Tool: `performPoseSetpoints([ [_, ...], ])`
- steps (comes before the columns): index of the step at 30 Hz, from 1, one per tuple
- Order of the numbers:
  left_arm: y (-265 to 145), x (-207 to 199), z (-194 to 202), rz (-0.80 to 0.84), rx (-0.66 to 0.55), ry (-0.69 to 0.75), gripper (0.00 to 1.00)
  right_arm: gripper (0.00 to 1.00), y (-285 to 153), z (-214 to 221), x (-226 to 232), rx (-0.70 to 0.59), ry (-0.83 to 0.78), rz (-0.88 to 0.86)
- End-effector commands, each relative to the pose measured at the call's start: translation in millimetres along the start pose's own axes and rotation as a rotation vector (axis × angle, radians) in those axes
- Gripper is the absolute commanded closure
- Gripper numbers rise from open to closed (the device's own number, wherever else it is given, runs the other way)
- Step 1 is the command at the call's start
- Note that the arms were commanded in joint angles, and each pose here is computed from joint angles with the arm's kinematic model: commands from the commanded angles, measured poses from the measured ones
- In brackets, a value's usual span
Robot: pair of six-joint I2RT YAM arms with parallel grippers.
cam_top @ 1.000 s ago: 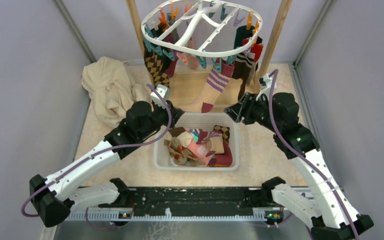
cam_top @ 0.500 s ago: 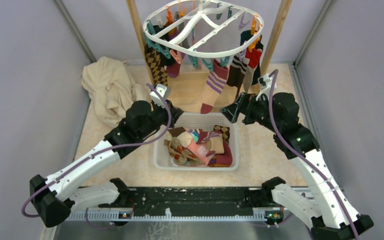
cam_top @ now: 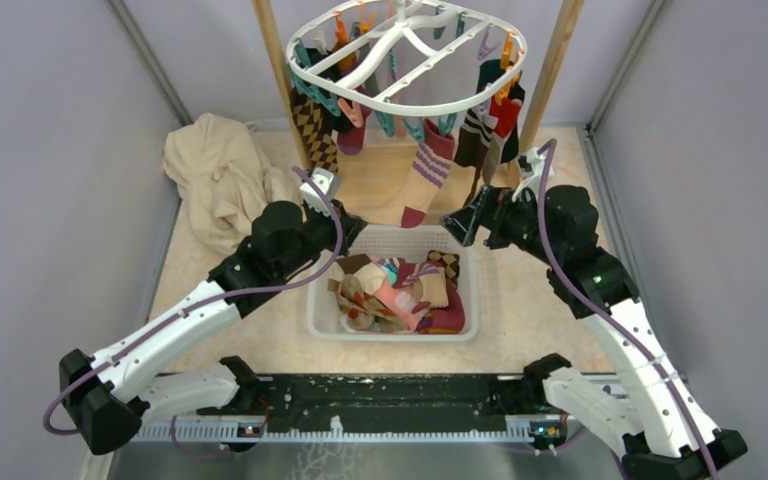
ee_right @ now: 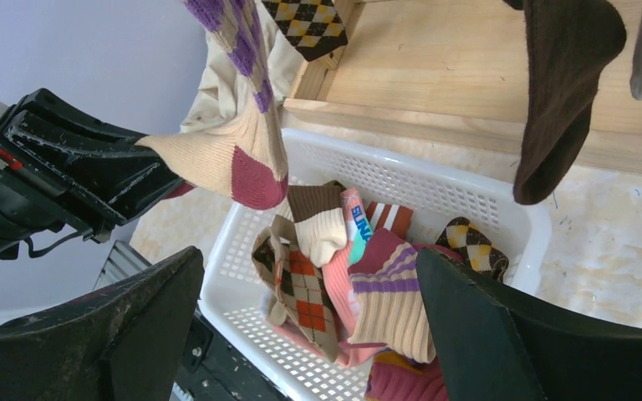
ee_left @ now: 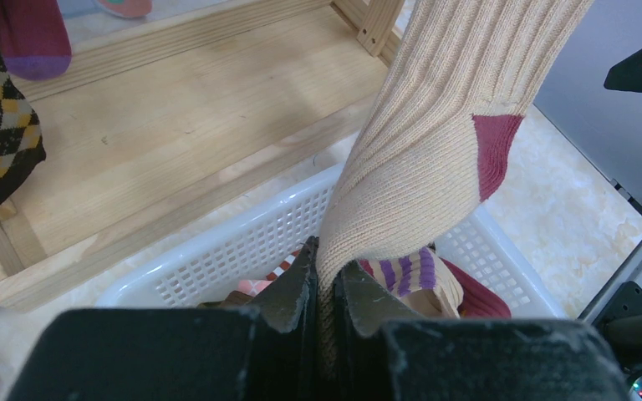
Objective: Remove the socks clipped to the hanger
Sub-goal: Remove the sock from the hanger.
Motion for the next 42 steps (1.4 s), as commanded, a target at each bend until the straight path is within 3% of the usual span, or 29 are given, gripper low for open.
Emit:
performPoseSetpoints([
  [1,-1.3,0.4,-1.9,0.005,-0.001,-0.013,0.87,0.01,-3.6,-12.8,11.6,-0.060,-0.027,-0.045],
  [14,-1.5,0.2,1.2,0.011,0.005,-0.015,0.87,0.02,-3.1,-18.7,10.4,-0.072,-0.043,-0.029],
  [23,-4.7,-2.2,-2.0,0.027,0.004,-0.014,0.87,0.06,-5.1,-49.2,12.6,-0.132,-0.116,0.018],
  [30,-6.4,-2.8,-1.4,0.034,0.008,-0.014,0.86,0.21,-4.3,-94.8,16.4,-0.233,-0.176,0.082],
  [37,-6.6,-4.7,-1.2,0.045,0.014,-0.016,0.86,0.42,6.3,-130.2,37.9,-0.306,-0.212,0.017],
  [42,-5.9,-7.0,-1.4,0.057,0.015,-0.023,0.86,0.45,7.5,-147.9,55.4,-0.354,-0.245,-0.053],
])
Point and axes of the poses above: each gripper's point midway between its finger pads, its own y axis out along the fingers, its own x axis along the line the jaws close on, z = x × y, the point moved 1 cm from there along -y, back along the fingers
